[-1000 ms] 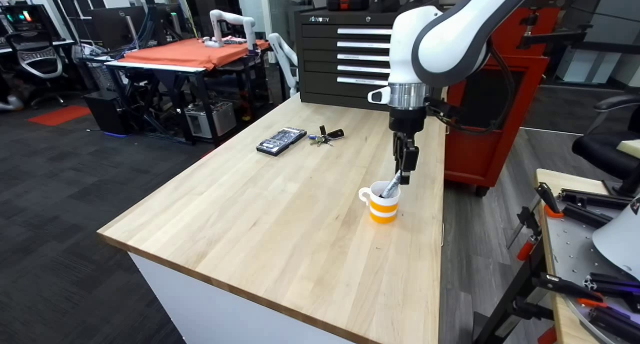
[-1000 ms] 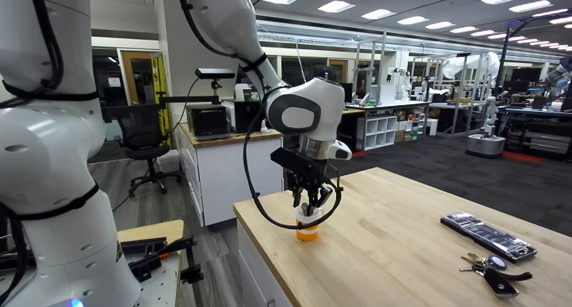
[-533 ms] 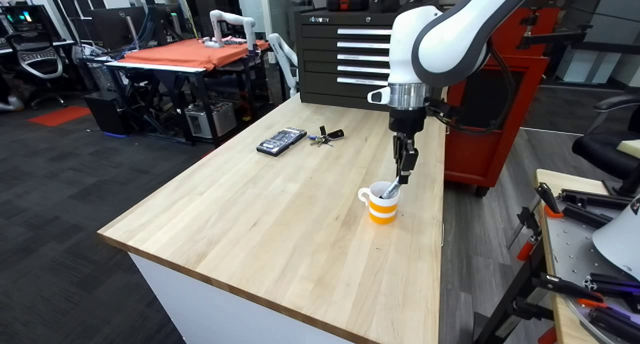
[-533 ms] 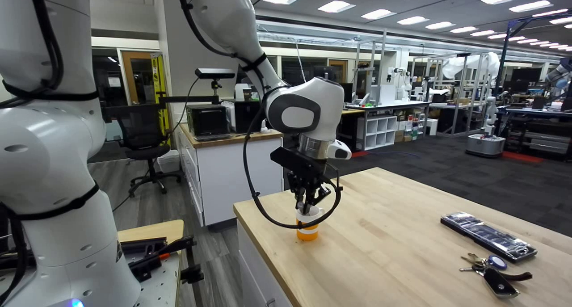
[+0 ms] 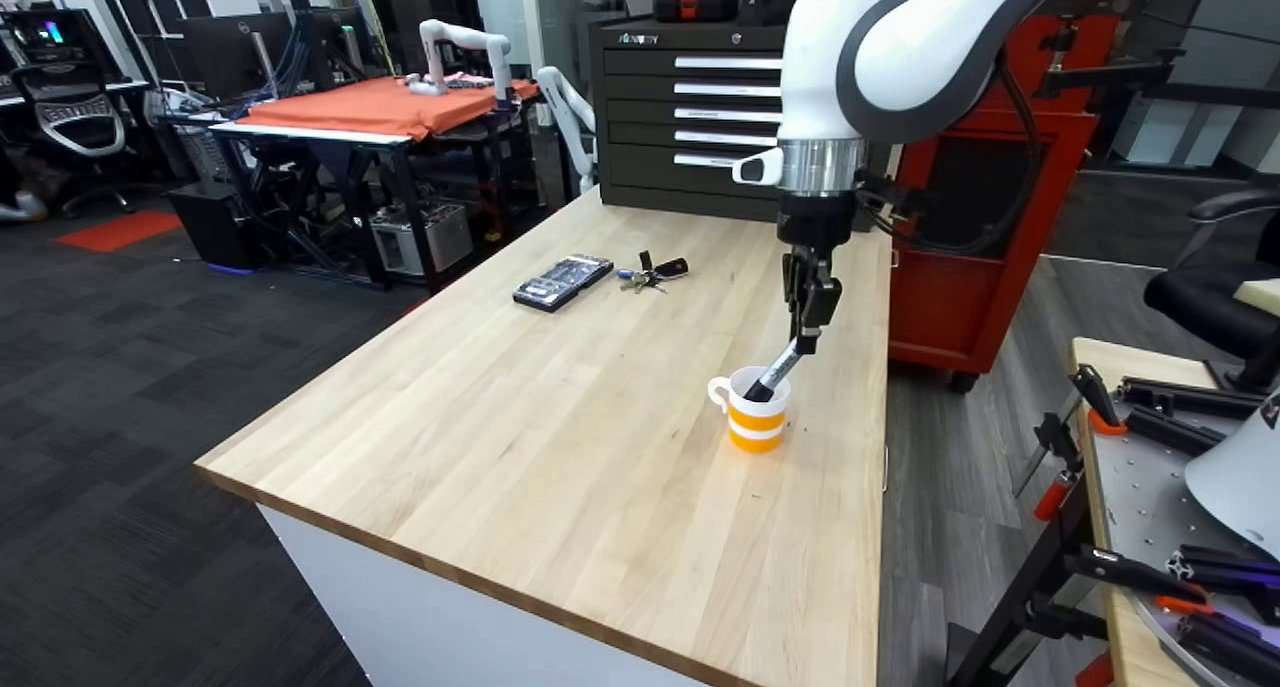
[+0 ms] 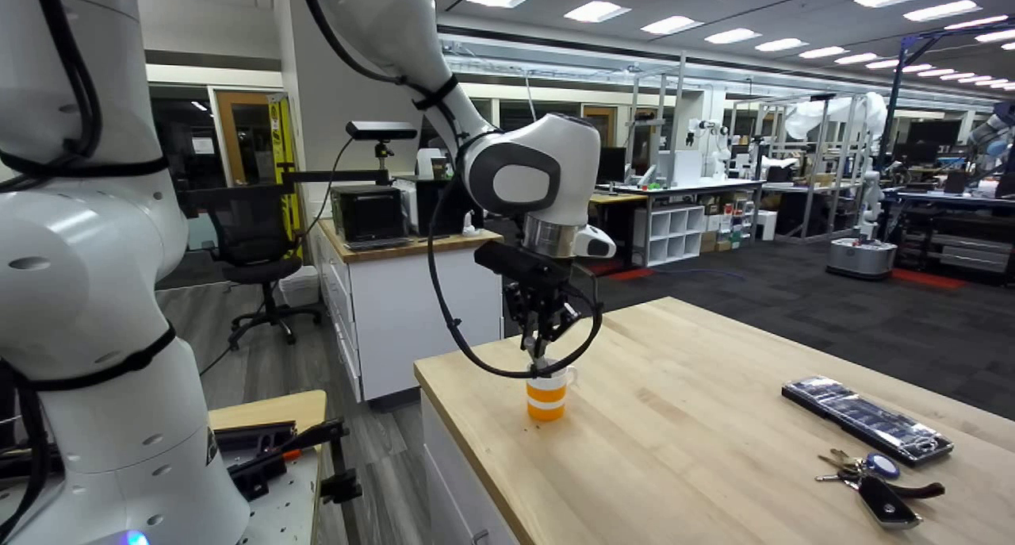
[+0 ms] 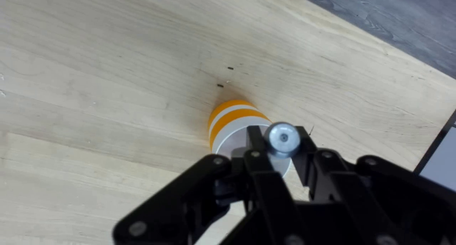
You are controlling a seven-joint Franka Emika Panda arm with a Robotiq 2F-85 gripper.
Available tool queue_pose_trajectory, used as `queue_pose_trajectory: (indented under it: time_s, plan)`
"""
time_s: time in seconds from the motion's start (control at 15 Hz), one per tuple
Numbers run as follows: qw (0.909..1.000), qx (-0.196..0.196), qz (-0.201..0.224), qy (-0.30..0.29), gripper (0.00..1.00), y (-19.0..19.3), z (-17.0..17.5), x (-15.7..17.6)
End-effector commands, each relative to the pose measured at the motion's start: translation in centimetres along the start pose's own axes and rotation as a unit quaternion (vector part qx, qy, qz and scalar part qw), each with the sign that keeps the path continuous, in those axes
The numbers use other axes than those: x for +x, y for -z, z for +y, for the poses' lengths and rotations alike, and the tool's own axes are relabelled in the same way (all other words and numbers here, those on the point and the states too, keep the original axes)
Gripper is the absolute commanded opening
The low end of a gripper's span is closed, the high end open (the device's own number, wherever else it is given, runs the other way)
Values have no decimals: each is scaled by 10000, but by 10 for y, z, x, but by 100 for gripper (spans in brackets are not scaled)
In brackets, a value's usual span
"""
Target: Remove the marker from the cup and put it on the table
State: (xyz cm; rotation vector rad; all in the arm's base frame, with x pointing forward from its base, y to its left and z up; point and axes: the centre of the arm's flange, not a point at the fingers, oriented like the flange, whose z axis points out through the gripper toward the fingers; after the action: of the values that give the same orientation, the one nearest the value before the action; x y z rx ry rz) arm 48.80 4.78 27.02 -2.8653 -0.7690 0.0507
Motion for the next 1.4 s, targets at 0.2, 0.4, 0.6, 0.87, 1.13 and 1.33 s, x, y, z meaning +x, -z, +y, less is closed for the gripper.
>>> queue_pose_trajectory:
  time_s: [0.2, 0.4, 0.6, 0.87, 1.13, 1.33]
  plan:
    - [9996, -134, -232, 60, 6, 40, -15, -24]
    - [9992, -265, -278, 63, 6, 54, -13, -29]
    - [9984, -499, -283, 24, 6, 70, -9, -34]
    - [9970, -719, -215, -186, 6, 81, 7, -42]
    - [9937, -900, -174, -643, 6, 73, 26, -49]
    - [9897, -1048, -27, -978, 6, 63, 38, -52]
